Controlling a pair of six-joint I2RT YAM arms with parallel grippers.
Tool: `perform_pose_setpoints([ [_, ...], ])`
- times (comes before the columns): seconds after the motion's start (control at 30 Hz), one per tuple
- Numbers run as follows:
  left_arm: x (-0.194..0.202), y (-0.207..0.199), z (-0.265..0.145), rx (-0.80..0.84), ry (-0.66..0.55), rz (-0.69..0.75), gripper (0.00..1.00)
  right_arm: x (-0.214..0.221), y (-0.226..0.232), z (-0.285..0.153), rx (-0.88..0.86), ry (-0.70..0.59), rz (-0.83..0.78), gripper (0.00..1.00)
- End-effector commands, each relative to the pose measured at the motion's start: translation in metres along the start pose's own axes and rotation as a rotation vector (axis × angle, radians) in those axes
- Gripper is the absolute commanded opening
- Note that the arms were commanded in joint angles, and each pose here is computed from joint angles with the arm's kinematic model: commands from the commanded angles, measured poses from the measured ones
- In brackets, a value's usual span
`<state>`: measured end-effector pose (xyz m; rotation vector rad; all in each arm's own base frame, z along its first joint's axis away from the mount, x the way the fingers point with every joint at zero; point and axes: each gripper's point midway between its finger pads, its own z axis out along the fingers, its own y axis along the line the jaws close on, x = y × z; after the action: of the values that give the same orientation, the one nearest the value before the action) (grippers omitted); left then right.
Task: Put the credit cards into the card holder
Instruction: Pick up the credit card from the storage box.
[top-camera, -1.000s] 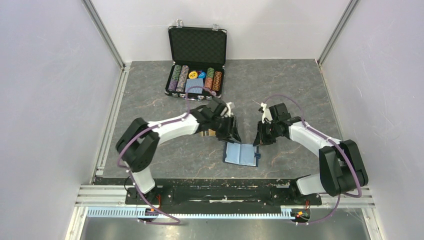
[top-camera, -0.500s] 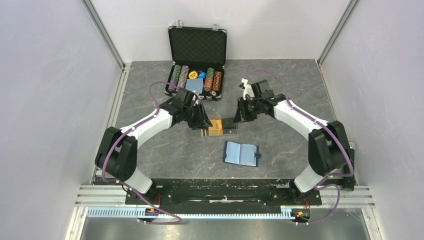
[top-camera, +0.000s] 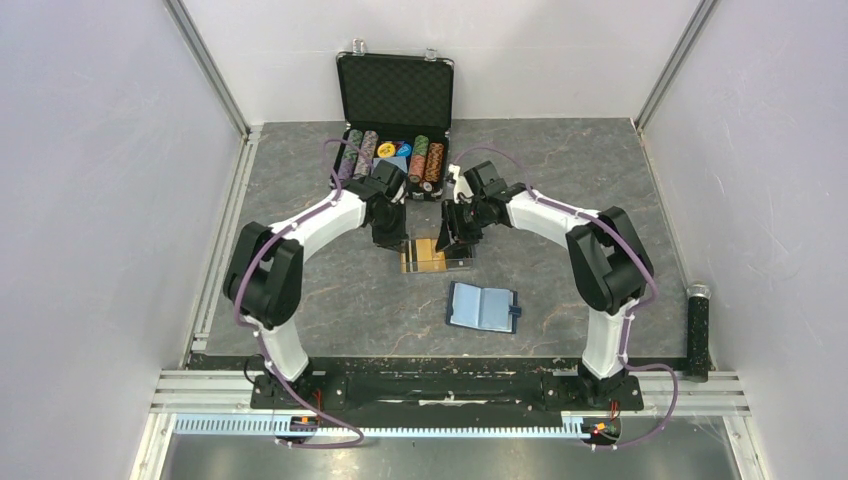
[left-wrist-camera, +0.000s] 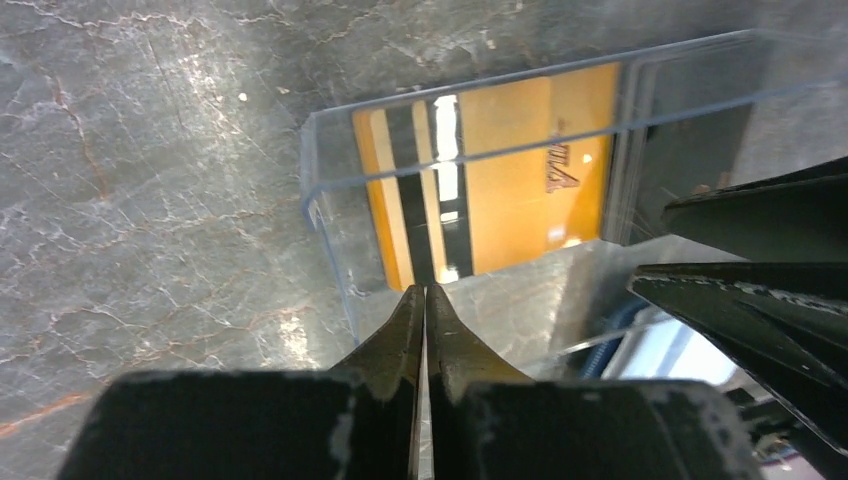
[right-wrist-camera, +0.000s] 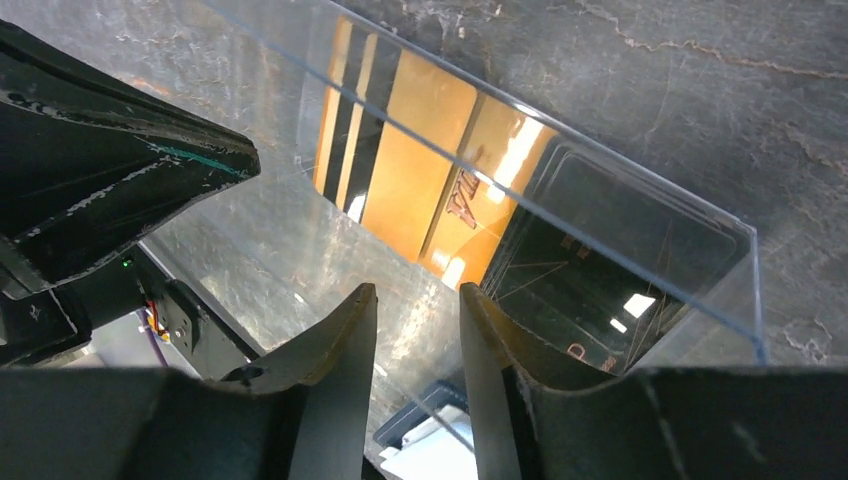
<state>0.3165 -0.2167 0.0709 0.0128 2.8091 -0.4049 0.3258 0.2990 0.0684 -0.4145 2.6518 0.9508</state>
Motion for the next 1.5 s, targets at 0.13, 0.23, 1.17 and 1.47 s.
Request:
perform_pose_setpoints([
  [0.13, -0.007, 0.013, 0.017, -0.113, 0.045, 0.127, 0.04, -0.023, 0.011, 0.021, -0.033, -0.056, -0.005, 0.45],
  [0.23, -0.005, 0.014, 0.024, -0.126, 0.058, 0.14, 0.03, -0.02, 0.008, 0.027, -0.027, -0.047, 0.0, 0.48],
  [1.17, 0.019, 0.0, 0.06, -0.124, 0.158, 0.166, 0.02, 0.012, -0.017, 0.072, 0.014, 0.052, 0.089, 0.51],
  [1.47, 0.023, 0.0, 0.064, -0.115, 0.172, 0.16, 0.02, 0.001, 0.022, 0.059, -0.162, 0.011, 0.145, 0.37],
])
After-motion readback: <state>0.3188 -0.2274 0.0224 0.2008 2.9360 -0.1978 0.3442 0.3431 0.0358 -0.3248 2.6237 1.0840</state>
